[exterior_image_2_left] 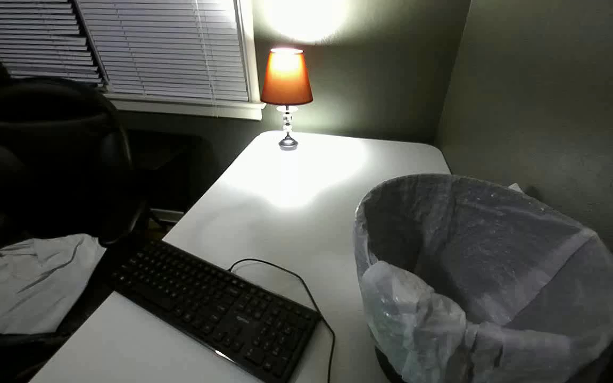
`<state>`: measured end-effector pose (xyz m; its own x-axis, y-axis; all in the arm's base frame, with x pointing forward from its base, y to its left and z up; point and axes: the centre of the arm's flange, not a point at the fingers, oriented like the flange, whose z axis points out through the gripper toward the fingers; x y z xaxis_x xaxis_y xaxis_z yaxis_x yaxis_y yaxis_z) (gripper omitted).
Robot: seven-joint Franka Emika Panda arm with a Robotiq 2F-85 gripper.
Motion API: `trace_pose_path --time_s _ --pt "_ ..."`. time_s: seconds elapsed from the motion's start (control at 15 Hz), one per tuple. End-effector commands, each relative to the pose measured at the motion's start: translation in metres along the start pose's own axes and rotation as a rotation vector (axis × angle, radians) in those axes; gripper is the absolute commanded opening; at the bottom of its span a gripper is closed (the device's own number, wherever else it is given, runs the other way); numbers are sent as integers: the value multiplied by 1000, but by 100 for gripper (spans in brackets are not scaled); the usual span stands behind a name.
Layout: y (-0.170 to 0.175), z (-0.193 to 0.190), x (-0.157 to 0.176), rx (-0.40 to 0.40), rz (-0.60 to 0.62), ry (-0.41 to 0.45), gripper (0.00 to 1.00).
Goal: Press a button on the keyboard
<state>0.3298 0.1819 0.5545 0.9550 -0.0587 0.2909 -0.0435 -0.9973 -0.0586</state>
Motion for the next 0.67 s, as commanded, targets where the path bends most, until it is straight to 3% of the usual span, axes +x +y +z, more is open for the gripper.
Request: trace_pose_path --time_s 0.0,0.4,0.6 --pt "0 0 0 0 0 0 100" --pt "0 0 0 0 0 0 100" --pt "35 7 4 -20 147 67 100"
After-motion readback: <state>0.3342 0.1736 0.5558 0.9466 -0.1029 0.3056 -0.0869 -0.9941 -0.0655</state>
